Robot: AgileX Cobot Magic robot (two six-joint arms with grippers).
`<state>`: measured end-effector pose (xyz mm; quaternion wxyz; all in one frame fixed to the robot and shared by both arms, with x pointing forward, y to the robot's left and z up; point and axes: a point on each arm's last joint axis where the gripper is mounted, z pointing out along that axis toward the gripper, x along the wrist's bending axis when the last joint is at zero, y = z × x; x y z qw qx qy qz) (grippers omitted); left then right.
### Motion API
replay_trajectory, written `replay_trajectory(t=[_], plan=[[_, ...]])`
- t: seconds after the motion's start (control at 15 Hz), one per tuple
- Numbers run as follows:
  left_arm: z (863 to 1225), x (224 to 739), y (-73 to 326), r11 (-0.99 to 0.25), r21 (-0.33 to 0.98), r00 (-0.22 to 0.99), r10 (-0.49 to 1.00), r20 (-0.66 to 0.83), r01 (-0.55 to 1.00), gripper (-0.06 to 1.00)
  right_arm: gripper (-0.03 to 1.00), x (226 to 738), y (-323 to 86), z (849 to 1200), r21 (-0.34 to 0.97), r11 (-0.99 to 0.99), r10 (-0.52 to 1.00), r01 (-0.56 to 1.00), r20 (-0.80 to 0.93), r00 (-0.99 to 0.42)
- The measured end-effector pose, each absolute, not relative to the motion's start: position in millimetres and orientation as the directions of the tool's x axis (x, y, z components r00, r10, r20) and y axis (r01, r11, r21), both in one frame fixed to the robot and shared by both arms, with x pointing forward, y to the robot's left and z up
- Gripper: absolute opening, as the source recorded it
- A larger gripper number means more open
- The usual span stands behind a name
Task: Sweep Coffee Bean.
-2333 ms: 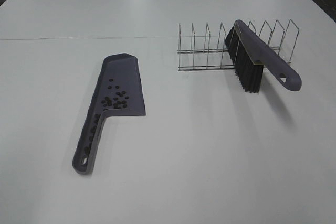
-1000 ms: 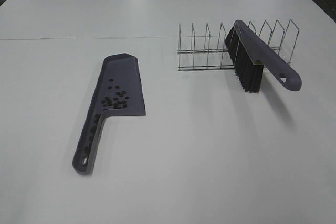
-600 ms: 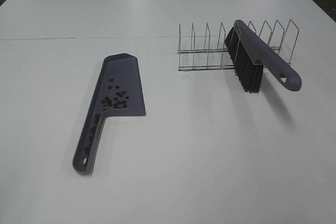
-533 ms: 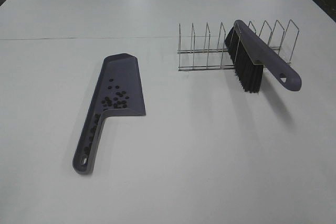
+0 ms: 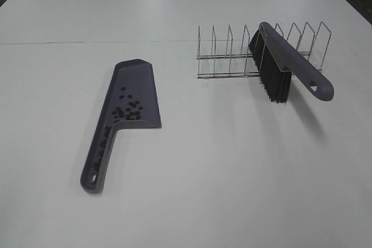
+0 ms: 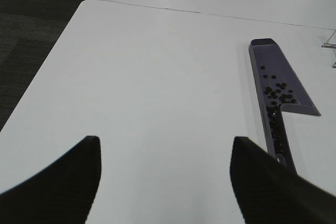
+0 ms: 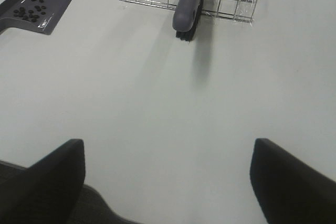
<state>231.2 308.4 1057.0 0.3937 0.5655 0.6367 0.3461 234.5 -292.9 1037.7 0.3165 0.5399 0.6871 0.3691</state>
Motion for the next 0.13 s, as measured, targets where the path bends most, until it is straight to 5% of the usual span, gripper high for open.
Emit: replay_trajectory(t=[0.13], plan=[[1057.0,231.2,308.4,0.119,0.886,-0.05,0.993,-0.108,0.448,0.64,0.75,234.5,-292.9,1037.7,0.849,0.145,0.976,0.508,-0.036,-0.217]])
